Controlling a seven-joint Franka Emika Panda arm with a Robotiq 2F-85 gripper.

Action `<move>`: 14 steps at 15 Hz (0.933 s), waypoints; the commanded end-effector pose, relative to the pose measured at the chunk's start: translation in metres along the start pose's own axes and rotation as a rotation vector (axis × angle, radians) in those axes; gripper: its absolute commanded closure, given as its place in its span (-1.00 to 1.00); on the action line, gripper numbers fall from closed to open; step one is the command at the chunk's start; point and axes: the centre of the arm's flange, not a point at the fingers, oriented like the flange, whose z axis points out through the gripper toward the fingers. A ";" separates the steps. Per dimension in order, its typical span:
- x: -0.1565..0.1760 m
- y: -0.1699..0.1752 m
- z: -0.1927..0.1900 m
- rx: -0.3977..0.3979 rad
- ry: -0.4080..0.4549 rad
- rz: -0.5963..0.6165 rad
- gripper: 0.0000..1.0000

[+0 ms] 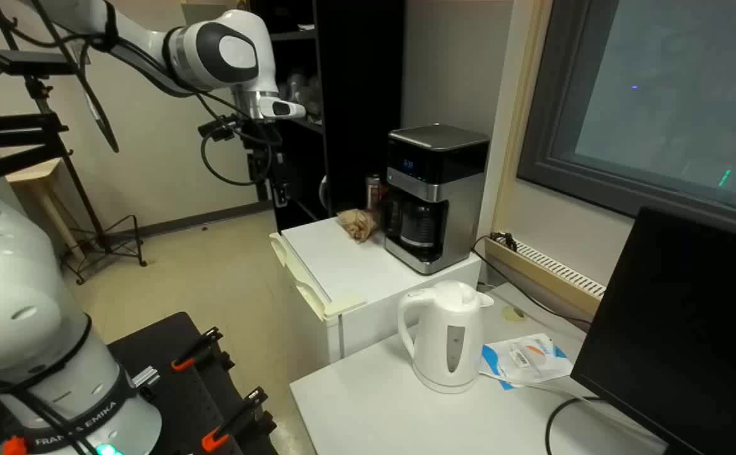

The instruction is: Press the button on the right side of the coffee machine

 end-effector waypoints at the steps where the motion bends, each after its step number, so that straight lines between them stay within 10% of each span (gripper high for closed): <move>1: 0.000 0.000 0.000 0.000 0.000 0.000 -1.00; 14: 0.006 -0.002 -0.001 -0.014 0.038 -0.042 -1.00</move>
